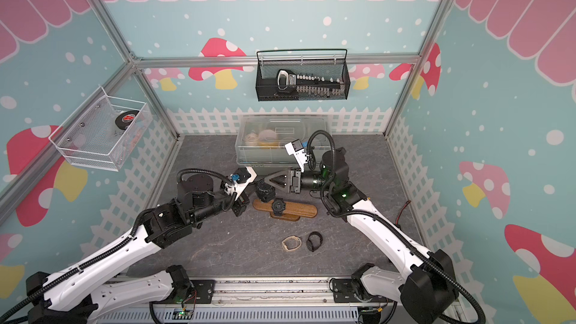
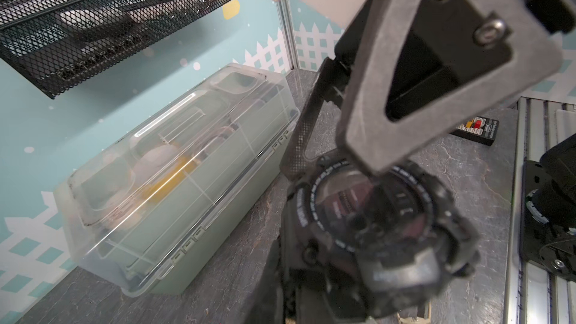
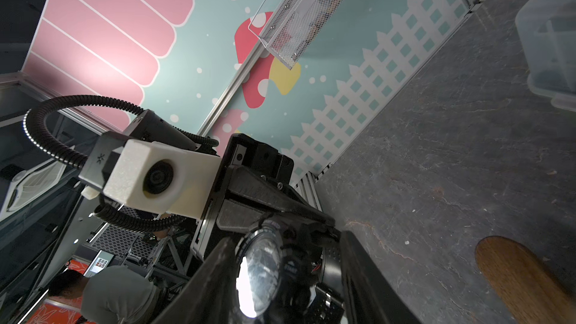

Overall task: Place watch on stand
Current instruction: Pick up the watch at the center of the board.

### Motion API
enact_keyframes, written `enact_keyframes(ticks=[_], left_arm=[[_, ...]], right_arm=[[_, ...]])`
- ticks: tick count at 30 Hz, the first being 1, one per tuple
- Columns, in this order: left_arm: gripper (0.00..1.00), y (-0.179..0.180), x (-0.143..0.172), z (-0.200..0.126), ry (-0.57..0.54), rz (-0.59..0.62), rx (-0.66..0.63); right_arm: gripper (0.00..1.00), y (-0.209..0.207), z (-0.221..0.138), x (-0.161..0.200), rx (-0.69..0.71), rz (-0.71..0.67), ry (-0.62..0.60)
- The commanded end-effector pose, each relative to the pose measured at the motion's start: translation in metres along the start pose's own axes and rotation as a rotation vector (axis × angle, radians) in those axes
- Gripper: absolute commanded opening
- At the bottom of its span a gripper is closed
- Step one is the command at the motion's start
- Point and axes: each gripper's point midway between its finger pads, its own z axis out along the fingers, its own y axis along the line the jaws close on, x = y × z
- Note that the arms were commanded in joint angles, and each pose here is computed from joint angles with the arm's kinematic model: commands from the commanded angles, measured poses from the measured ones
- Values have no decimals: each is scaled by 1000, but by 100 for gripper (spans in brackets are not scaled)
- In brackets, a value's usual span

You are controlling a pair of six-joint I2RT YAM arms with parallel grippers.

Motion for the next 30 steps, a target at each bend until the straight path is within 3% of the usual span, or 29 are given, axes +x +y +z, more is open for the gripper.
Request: enact_keyframes(ticks=[1, 8, 13, 20, 21, 27, 30], left_arm=[[0, 1, -5, 2, -16, 34, 6], [0, 6, -3, 8, 5, 49, -7], [0, 9, -3, 10, 4, 46, -12], [0, 14, -7, 11, -19, 6, -15], [4, 16, -9, 12, -23, -7, -18], [48, 18, -13, 17, -40, -87, -5], [52, 21, -11, 15, -42, -121, -6]], right_arm=[[49, 16, 4, -2, -55, -5, 24], [37, 18, 8, 7, -85, 27, 53], [17, 19, 9, 10, -93, 25, 50], [3, 10, 10, 12, -106, 40, 5], [1, 9, 10, 11, -112, 42, -8], [0, 3, 11, 10, -124, 67, -49], [0, 0, 12, 4, -110, 60, -78]])
